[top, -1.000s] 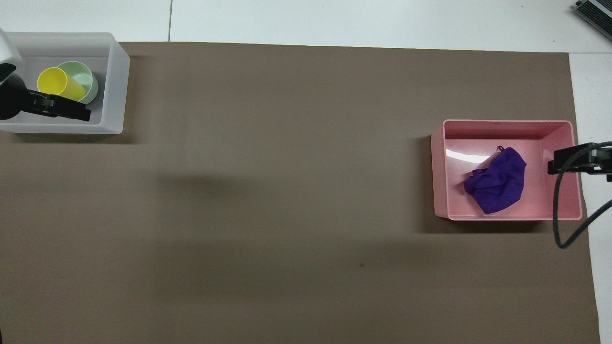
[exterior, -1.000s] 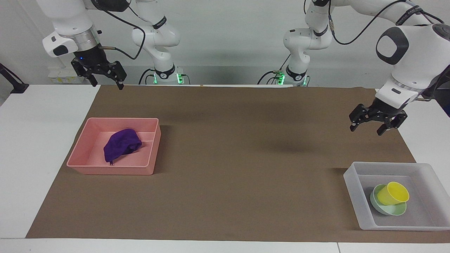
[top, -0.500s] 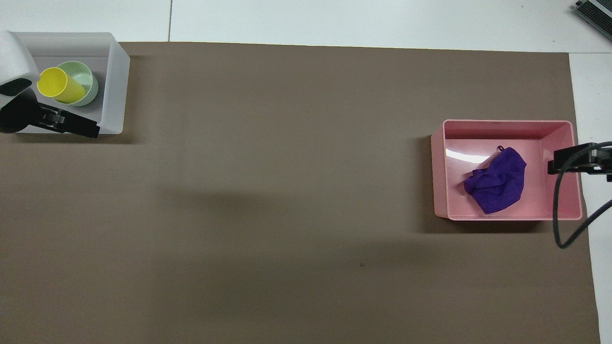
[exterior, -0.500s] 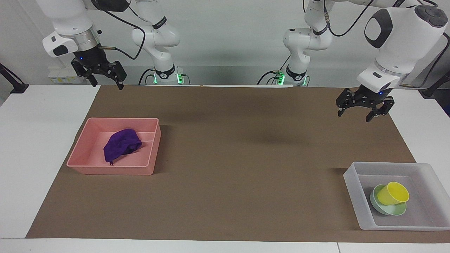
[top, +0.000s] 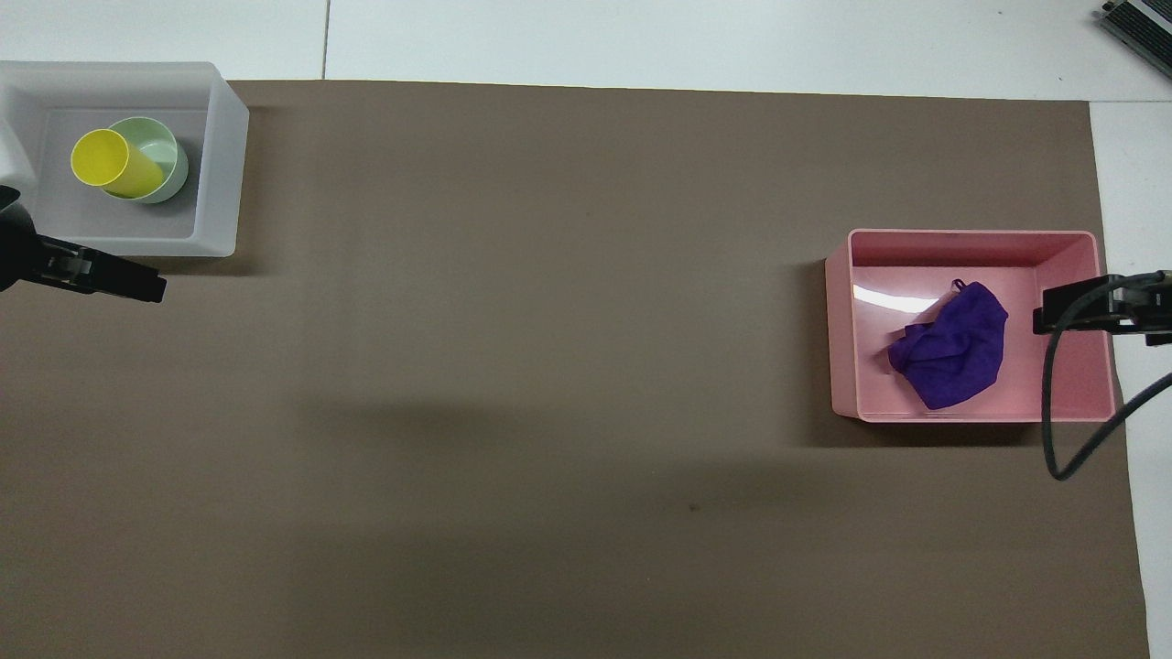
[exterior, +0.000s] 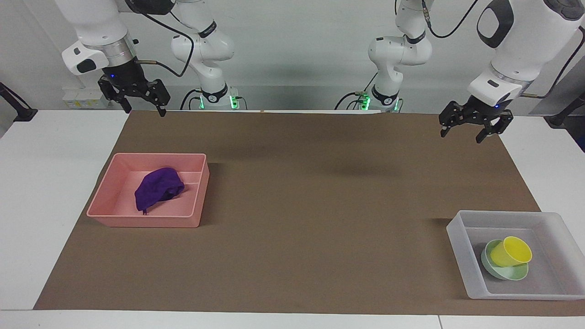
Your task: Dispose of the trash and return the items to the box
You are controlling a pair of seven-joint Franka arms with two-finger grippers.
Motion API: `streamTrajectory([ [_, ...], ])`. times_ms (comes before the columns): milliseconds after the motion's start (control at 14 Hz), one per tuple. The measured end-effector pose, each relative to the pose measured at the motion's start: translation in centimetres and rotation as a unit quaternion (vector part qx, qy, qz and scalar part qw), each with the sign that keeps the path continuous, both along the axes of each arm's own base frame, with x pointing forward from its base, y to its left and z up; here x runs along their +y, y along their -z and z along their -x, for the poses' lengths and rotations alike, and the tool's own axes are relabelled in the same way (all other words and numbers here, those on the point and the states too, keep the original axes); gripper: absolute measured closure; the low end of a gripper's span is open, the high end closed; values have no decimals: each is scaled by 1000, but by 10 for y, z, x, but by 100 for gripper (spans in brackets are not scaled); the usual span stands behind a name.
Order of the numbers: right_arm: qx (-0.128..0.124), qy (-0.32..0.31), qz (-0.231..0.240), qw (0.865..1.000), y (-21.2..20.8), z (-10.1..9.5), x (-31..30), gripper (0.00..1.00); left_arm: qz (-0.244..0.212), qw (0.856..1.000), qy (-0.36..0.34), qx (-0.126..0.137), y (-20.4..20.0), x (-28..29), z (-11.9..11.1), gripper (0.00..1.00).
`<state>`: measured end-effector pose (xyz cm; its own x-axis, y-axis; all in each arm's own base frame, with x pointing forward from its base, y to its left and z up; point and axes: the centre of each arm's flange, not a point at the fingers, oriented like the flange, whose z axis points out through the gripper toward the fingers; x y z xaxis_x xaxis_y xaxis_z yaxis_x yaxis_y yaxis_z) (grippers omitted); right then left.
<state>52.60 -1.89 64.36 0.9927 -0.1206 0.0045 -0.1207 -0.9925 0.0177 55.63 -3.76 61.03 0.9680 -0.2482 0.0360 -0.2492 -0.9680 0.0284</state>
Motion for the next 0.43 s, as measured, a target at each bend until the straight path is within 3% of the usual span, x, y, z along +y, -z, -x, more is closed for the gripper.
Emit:
streamTrajectory([
  [429, 0, 5, 0, 1000, 0, 0, -5, 0, -1, 1000, -5, 1, 1, 1, 1, 0],
])
